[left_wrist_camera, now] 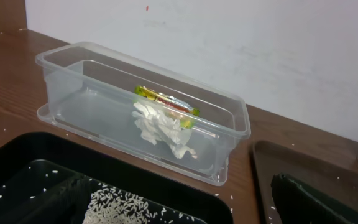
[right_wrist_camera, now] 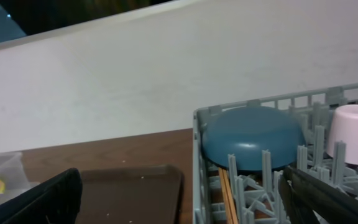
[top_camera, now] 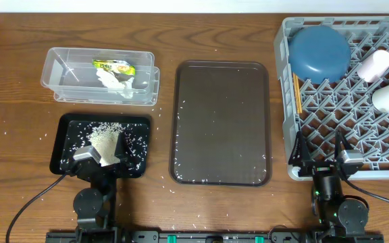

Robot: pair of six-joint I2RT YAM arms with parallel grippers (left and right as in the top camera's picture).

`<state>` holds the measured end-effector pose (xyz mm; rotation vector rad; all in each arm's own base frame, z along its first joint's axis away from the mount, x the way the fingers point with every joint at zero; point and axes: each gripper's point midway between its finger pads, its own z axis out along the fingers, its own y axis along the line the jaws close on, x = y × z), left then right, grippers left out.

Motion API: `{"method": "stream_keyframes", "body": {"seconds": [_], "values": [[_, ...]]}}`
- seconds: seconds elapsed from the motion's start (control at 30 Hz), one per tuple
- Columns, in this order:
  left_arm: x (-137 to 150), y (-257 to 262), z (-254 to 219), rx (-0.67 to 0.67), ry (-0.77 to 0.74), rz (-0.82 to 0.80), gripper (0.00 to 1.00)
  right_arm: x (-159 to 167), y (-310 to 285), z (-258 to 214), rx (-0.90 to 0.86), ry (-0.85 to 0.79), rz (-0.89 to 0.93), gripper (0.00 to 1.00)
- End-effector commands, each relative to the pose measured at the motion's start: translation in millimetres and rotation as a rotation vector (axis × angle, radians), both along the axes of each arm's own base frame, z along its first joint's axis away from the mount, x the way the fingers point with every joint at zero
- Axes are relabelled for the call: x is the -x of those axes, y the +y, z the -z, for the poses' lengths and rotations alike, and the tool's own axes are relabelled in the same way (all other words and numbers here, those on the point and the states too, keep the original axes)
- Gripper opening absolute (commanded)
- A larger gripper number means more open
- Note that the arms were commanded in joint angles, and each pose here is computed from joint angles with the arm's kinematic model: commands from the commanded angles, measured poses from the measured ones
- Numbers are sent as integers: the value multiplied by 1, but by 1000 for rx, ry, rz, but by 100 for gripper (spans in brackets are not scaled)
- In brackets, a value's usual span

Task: Sort waste into correct bins and load items into the dishwasher rack

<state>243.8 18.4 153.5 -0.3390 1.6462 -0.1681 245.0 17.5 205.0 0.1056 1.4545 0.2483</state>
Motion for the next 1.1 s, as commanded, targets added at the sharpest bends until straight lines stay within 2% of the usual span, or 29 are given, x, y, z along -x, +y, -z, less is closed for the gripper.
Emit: {"method": "stream_keyframes", "body": {"seconds": [0.0, 0.27, 1.07], "values": [[1, 1, 18, -17, 52, -5, 95, 0, -8, 2, 5, 2, 43, 99], [1, 1, 18, -17, 52, -5, 95, -1, -15, 48, 66, 187, 85, 99], [1, 1, 18, -17, 52, -5, 95, -1, -6, 48, 85, 185, 39, 99]]}}
